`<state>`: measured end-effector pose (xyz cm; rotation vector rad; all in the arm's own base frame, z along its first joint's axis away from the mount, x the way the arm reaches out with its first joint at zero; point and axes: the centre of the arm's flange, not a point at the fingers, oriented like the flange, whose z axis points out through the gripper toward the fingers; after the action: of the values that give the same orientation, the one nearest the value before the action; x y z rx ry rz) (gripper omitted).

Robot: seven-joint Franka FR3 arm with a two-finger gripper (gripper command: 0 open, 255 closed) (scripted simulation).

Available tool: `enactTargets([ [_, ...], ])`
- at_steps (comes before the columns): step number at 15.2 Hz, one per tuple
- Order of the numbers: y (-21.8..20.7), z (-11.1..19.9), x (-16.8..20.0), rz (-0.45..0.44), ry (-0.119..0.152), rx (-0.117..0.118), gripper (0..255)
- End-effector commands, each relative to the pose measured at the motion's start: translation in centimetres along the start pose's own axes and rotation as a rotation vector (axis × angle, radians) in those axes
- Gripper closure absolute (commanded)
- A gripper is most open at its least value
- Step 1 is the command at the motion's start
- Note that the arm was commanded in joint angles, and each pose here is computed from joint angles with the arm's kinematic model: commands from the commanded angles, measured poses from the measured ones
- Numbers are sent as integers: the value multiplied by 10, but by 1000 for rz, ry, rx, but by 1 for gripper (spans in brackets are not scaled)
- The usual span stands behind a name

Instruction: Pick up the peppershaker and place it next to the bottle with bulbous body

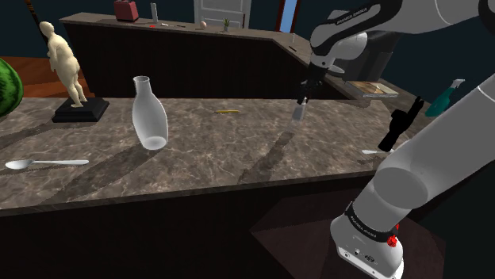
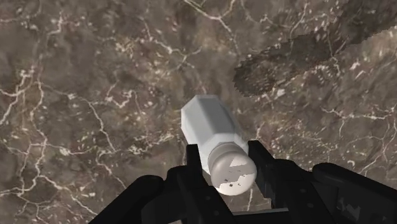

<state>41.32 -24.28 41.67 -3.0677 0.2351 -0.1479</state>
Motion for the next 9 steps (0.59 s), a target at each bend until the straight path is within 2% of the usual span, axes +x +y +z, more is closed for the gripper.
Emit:
enactTargets([
  [1,0,-11,1,0,0,0,255],
  [9,-3,-53,5,0,0,0,255],
])
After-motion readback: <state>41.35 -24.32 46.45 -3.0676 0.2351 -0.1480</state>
